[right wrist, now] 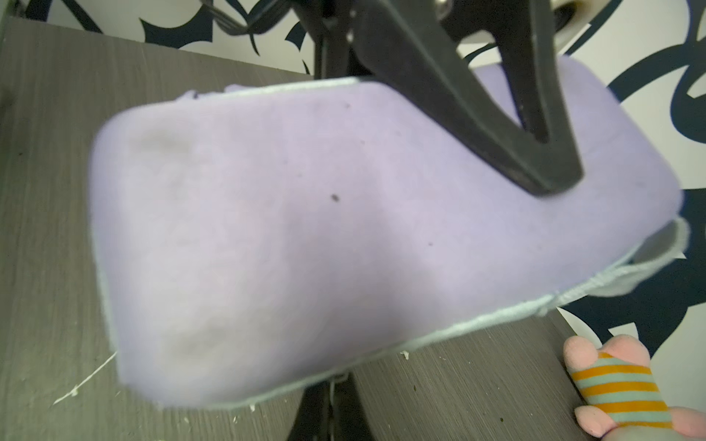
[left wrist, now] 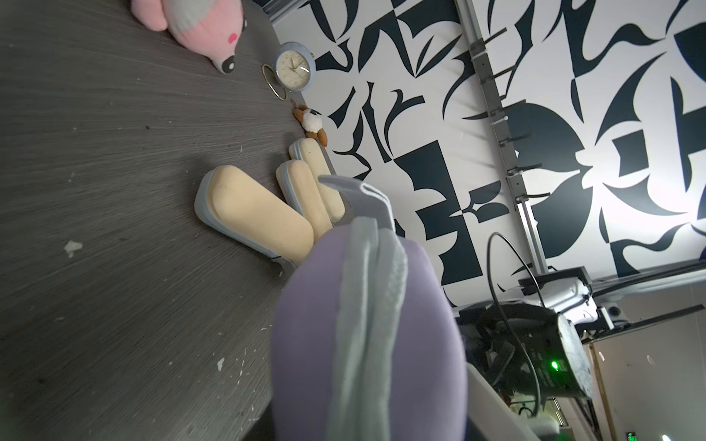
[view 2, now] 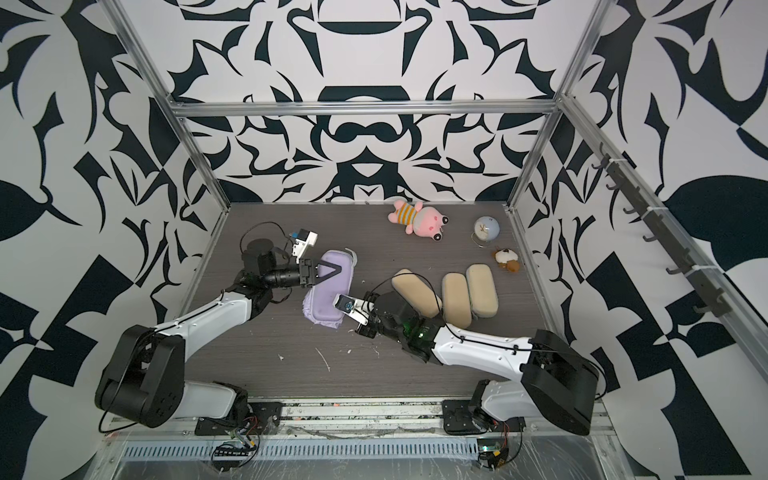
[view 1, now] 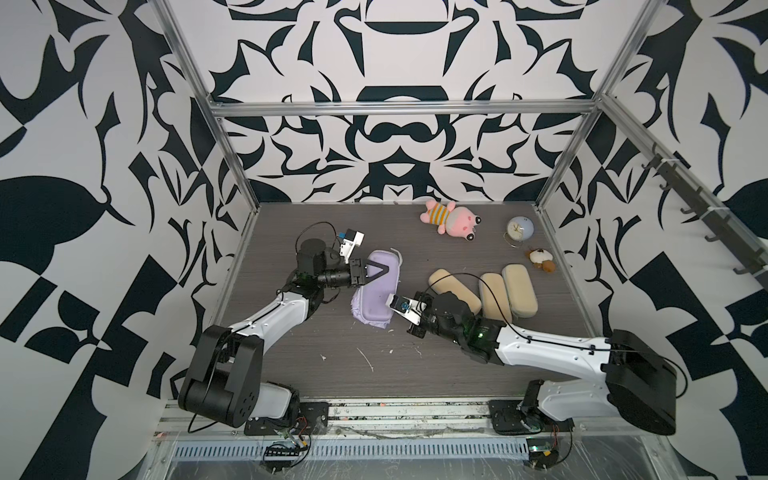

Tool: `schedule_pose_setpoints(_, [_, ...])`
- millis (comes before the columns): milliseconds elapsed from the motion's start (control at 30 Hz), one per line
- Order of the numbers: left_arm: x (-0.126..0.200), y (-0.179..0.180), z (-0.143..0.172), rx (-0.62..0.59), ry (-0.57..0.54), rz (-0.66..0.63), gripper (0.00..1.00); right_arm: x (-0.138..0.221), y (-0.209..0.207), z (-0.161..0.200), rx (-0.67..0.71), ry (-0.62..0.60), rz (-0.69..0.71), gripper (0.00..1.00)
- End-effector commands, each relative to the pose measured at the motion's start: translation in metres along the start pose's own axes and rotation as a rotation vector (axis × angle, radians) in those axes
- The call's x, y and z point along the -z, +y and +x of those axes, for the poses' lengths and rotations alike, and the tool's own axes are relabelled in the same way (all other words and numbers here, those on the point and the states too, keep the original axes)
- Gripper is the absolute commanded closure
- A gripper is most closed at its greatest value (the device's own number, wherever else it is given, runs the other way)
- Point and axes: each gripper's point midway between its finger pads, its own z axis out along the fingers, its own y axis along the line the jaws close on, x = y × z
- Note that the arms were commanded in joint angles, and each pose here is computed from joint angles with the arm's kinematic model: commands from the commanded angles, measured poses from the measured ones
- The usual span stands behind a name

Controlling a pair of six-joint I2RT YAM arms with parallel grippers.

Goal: Put umbrellas into zippered umbrella sleeves
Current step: Zip the zipper on the umbrella sleeve.

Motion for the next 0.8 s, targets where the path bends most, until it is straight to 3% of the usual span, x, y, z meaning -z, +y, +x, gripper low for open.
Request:
schedule_pose_setpoints(0, [0.009, -0.015, -0.025, -0.079, -0.093, 0.010, 0.98, 0.016, 0.041, 0.003, 0.129, 0.044, -0.160, 1.00])
schedule_pose_setpoints(133, [0.013, -0.009, -0.035, -0.094, -0.147, -0.011, 1.00, 0.024, 0.095, 0.002, 0.188, 0.077, -0.333, 1.00])
schedule_pose_setpoints(267, [0.019, -0.004, -0.050, -0.109, -0.245, -0.028, 1.00, 0.019, 0.123, -0.012, 0.078, 0.026, -0.417, 1.00])
schedule_pose_setpoints(400, [0.029, 0.020, -0.064, -0.096, -0.390, -0.122, 1.00, 0.007, 0.142, -0.030, -0.024, -0.024, -0.466, 1.00])
schedule_pose_setpoints(533, [0.026, 0.053, -0.054, 0.003, -0.501, -0.171, 1.00, -0.008, 0.121, -0.013, -0.117, 0.026, -0.340, 1.00])
schedule_pose_setpoints(667, [-0.013, 0.083, 0.000, 0.106, -0.410, -0.211, 0.90, 0.003, 0.076, 0.033, -0.286, 0.185, -0.238, 1.00])
schedule_pose_setpoints(767, [-0.017, 0.108, 0.025, 0.203, -0.437, -0.245, 0.82, 0.020, 0.052, 0.068, -0.424, 0.284, -0.208, 1.00])
